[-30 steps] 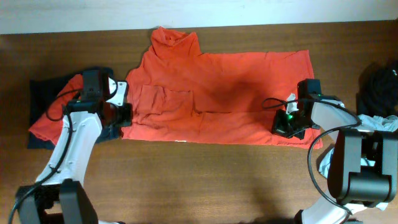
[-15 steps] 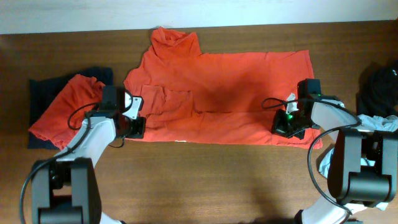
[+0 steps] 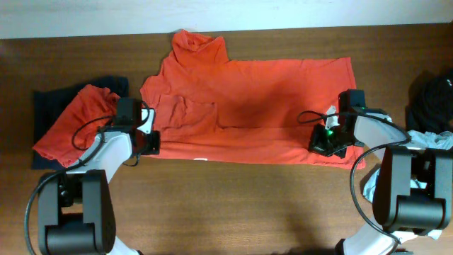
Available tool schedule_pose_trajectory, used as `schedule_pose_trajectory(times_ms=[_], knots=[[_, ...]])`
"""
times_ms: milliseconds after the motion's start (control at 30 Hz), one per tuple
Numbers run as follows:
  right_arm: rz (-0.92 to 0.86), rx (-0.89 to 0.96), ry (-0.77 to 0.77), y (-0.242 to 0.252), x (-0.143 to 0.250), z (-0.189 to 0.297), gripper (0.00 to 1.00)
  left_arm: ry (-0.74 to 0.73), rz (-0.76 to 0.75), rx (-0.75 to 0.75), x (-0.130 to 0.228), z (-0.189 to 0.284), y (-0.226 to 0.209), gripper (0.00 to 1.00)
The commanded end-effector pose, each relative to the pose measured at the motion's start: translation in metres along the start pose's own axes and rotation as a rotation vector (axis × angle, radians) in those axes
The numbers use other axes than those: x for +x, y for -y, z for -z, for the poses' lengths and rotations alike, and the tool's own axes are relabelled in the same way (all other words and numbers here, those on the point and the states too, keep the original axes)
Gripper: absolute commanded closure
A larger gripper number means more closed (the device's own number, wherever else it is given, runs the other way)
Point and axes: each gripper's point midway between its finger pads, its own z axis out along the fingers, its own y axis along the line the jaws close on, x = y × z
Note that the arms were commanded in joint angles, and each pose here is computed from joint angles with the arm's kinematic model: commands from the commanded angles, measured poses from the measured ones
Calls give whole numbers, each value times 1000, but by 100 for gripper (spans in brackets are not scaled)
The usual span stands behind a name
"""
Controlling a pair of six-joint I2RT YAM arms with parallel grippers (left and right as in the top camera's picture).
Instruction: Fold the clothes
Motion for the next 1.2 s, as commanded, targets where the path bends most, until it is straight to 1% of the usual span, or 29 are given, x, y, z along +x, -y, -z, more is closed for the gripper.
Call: schedule_pose_trajectory(times_ms=[0,67,167,267,367,467,533,600,667,733,800,833,933,1000,1067,1133,1167], knots=[[-31,112,-84,30,20,-31,96,-44,73,-110,10,-3,-34,96],[-31,112,-85,30,20,-31,96,-35,95,-114,7,2,-39,94],[-32,113,-88,30,21,-31,96,2,115,-121,-3,14,-46,92],[-32,113,-87,30,20,-31,96,41,117,-117,-12,24,-46,92],[-32,113,-88,30,21,-31,96,82,116,-80,-22,37,-40,91],[-32,113,-89,30,21,-31,96,141,115,-55,-33,54,-36,83],[-33,113,-91,30,21,-31,96,180,113,-39,-40,67,-33,75],[-32,113,-91,30,21,-31,96,214,108,-4,-45,78,-27,70],[22,92,-85,26,20,-29,96,238,102,43,-48,87,-19,66],[59,85,-56,22,15,-21,96,250,94,87,-49,93,-11,64],[93,74,2,15,6,-6,95,249,76,121,-48,94,-3,60],[102,69,31,11,2,2,92,247,53,128,-48,94,0,57],[132,49,130,-2,-8,31,88,239,7,134,-47,91,9,52],[121,36,186,-10,-10,52,83,217,-13,146,-43,87,18,52],[121,37,185,-11,-4,60,79,192,-38,147,-39,80,23,53],[76,51,159,-7,3,60,75,161,-56,136,-33,70,24,67],[61,53,144,-6,6,59,74,145,-58,134,-31,64,25,71]])
